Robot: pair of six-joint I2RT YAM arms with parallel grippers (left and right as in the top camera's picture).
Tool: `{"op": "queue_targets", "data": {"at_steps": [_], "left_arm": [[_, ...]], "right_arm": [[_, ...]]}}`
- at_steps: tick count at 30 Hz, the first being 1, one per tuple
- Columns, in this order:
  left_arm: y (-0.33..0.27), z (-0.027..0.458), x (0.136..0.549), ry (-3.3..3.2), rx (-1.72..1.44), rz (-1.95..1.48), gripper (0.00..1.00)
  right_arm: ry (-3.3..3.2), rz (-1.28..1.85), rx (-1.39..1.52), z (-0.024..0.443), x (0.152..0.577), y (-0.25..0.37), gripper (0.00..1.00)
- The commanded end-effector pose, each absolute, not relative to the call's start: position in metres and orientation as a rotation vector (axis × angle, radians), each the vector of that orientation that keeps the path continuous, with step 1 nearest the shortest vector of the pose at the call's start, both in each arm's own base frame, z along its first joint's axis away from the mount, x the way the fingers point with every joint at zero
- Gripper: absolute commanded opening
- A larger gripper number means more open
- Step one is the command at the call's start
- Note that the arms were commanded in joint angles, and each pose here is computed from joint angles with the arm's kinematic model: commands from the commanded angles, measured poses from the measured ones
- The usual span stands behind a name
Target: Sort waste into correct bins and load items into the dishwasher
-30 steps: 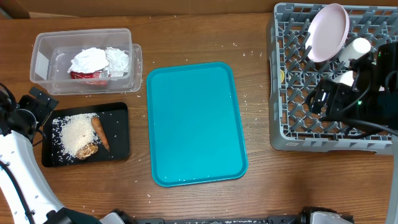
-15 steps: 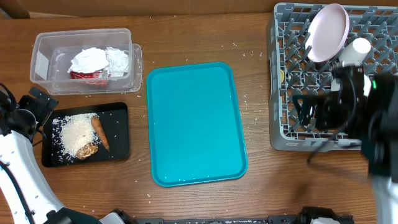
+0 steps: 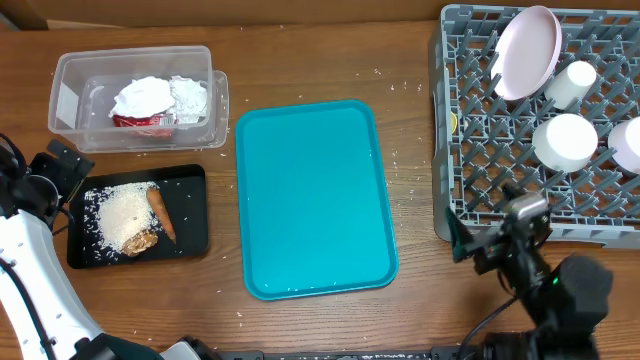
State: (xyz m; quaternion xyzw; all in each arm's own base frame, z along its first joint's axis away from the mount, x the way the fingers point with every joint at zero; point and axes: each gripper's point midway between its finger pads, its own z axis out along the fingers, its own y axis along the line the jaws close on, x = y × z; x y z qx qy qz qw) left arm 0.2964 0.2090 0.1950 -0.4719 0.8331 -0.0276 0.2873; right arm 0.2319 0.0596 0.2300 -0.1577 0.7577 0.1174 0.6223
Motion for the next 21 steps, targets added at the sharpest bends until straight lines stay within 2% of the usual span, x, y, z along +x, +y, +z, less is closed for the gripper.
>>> {"op": "queue_targets", "data": {"at_steps": [1,9,15,17,21], "left_arm": [[0.21,0.196,0.297,2.218,-1.27,-0.07,1.0],[0.21,0.196,0.297,2.218,-1.27,-0.07,1.0],[0.21,0.196,0.297,2.218,-1.27,-0.07,1.0],[0.21,0.196,0.297,2.218,-1.27,-0.07,1.0],[0.21,0.196,0.297,2.218,-1.27,-0.07,1.0]], "right_arm": [[1.682,0.268,-0.388,0.212,0.229,0.064,1.0],[1.563,0.228,-0.394,0.174,0.232,0.063,1.0],[1.543,0.143,-0.313,0.176,0.239,0.048,1.0],[1.553,0.106,-0.269,0.175,0.241,0.04,1.0],[1.595,0.066,0.015,0.17,0.246,0.006,1.0]]}}
